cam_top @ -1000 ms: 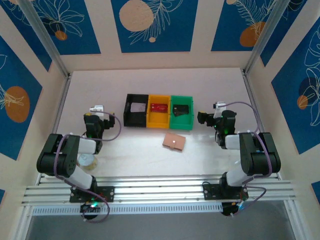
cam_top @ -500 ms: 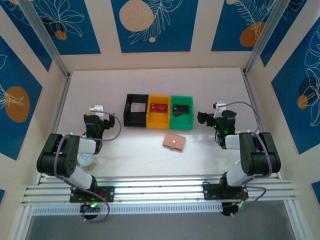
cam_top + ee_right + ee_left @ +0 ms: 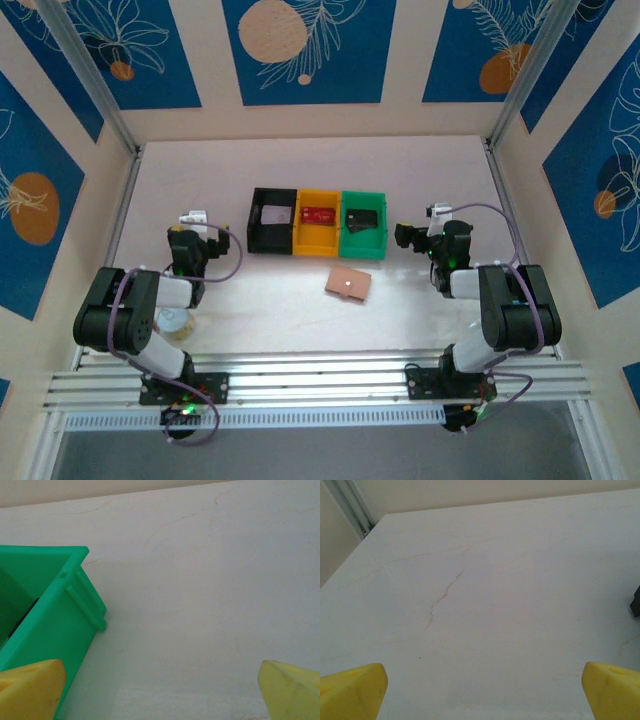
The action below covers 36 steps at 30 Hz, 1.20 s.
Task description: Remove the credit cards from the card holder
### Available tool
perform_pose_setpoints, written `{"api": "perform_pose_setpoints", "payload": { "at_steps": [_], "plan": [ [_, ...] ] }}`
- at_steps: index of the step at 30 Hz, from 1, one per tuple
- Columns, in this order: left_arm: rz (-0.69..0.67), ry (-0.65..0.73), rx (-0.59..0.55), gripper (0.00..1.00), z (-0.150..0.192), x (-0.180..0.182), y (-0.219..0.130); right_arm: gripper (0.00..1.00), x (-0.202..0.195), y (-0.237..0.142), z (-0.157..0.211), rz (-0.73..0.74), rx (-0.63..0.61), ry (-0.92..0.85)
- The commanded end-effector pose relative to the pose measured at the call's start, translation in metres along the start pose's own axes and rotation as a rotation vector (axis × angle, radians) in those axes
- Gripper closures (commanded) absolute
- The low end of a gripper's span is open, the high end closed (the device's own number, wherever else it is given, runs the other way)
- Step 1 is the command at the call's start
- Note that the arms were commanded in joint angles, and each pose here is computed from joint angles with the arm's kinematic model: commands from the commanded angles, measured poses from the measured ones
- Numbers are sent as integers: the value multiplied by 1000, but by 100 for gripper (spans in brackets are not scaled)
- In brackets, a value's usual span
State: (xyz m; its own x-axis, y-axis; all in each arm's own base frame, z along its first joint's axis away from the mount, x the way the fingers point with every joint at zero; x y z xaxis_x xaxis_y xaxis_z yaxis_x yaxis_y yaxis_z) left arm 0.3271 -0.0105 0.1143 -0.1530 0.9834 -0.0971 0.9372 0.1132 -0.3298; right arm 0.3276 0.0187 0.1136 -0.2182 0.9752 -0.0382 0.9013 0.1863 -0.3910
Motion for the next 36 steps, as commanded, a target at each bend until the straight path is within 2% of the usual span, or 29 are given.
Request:
{"api": "perform_pose_setpoints", "payload": {
  "at_steps": [1,15,20,23,27,28,30,31,32,34,36],
  "plan": [
    [26,14,-16,0,-1,-3,0,1,-2,2,-8,7,-20,-18],
    [27,13,-14,0,-1,-3,0,1,-1,0,-10,1,-30,-24],
    [30,12,-16,0,-2,-4,-1,1,1,-15,-57,31,30,-19],
    [-4,-9,-25,0,-11,0,-5,1,5,-35,-88,36,20,75],
    [4,8,-13,0,-38,-4,-16,1,15,-59,-128,-71,17,254],
    [14,-11,-25,0,-52,-7,-21,1,13,-67,-133,-78,35,359],
    [13,-139,-91,0,-84,-7,-36,1,2,-85,-127,-2,149,645],
    [19,-220,-120,0,-101,-7,-47,1,-1,-91,-127,-35,149,711],
    [8,-315,-123,0,-115,-5,-59,1,-2,-95,-129,-110,119,725],
    [-42,-455,-57,0,-126,1,-81,1,-3,-103,-130,-157,86,753],
    [-19,-493,-65,0,-138,1,-101,1,4,-111,-134,-140,64,719]
  ]
}}
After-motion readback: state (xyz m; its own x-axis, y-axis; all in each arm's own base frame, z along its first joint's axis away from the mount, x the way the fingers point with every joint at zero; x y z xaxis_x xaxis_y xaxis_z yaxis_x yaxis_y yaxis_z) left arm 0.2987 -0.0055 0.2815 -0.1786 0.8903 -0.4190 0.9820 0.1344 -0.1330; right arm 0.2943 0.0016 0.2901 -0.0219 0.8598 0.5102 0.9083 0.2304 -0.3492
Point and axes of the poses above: each hand's point on the last joint's axis, 136 mm out from that joint toward the fingers, its own y axis out along the fingers, its own x axis along the line the jaws close on, z = x × y, the point moved 7 cm from there along -y, back along the fingers, and after that the axes turned 12 degrees about -y, right-handed, at the moved point
